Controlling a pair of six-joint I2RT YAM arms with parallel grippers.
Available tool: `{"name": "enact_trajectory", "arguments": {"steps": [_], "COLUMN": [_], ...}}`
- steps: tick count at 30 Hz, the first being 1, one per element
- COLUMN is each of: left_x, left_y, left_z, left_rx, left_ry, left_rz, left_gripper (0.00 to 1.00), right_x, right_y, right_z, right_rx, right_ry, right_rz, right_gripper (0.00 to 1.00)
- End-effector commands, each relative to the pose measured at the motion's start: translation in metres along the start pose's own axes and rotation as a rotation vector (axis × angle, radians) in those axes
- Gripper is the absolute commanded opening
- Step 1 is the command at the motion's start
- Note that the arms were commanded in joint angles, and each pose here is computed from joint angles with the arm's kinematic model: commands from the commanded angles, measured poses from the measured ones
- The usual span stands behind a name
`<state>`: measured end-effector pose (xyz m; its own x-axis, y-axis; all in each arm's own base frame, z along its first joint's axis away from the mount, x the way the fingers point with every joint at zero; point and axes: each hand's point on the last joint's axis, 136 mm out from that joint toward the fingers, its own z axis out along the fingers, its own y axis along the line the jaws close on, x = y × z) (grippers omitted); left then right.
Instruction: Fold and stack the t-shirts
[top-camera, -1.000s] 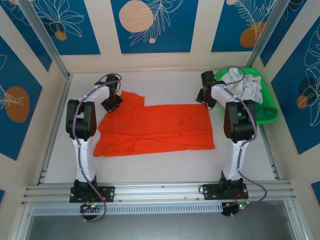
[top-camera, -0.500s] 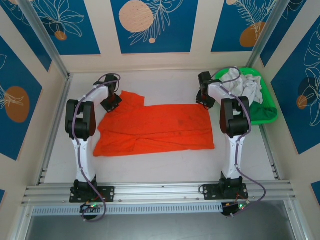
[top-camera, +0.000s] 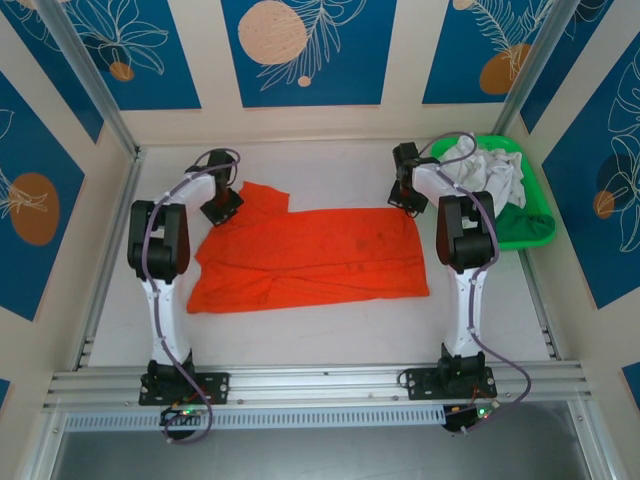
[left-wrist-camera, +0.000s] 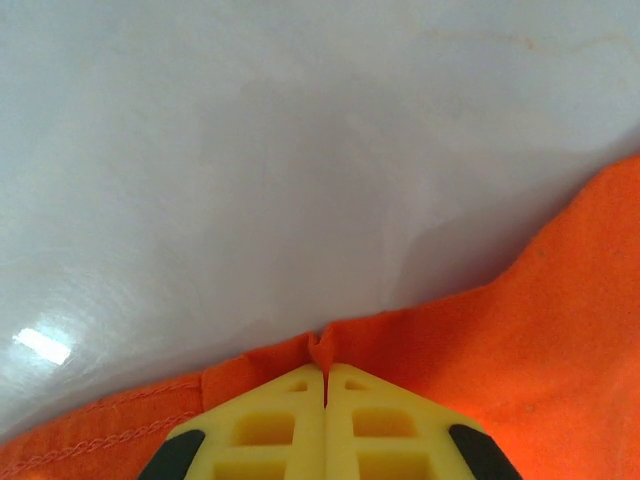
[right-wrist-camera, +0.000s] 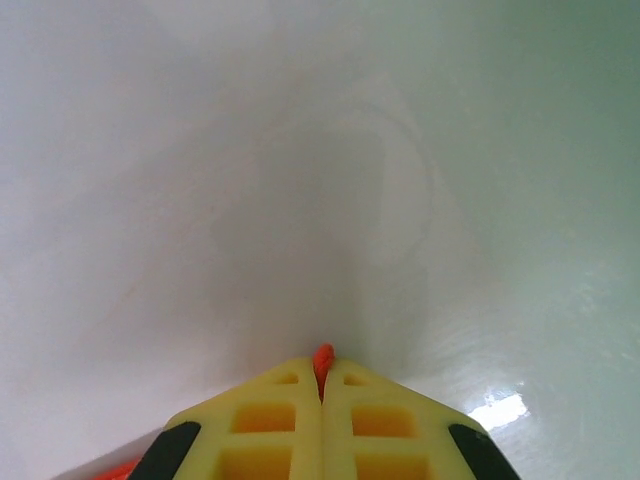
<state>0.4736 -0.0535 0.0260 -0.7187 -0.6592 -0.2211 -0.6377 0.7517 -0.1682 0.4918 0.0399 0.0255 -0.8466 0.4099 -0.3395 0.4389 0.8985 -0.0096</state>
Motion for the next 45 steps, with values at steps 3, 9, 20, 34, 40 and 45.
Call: {"name": "enact_trajectory", "arguments": {"steps": [3,9,20,34,40,45], "left_x": [-0.004,-0.011,0.003,0.051,0.068,0.078], "left_y": [0.002,-0.001,0.006,0.065,0.083,0.099], "left_z": [-0.031,-0.069,-0.099,-0.132,-0.148,-0.155], "left_rx": [0.050,0.108,0.168,0.134,0.135,0.108], "left_ry": [-0.020,-0.075,-0.084,-0.071,-0.066,-0.063], "left_rz": [-0.001,0.012,0.034,0.079,0.092,0.098], "left_gripper": [0.00,0.00,0.00,0.00,0.00,0.00], "right_x": [-0.011,0.000,0.039,0.101,0.119,0.129], "right_y": [0.004,0.001,-0.020,-0.058,-0.071,-0.077], "right_z": [-0.051,-0.082,-0.125,-0.148,-0.155,-0.160], "right_rx": [-0.060,-0.137,-0.209,-0.200,-0.199,-0.209], "right_ry": [-0.124,-0.175,-0.218,-0.169,-0.153,-0.144], "right_rz": [-0.013,-0.020,-0.040,-0.046,-0.041,-0.042], "right_gripper": [0.00,0.00,0.00,0.00,0.00,0.00]}}
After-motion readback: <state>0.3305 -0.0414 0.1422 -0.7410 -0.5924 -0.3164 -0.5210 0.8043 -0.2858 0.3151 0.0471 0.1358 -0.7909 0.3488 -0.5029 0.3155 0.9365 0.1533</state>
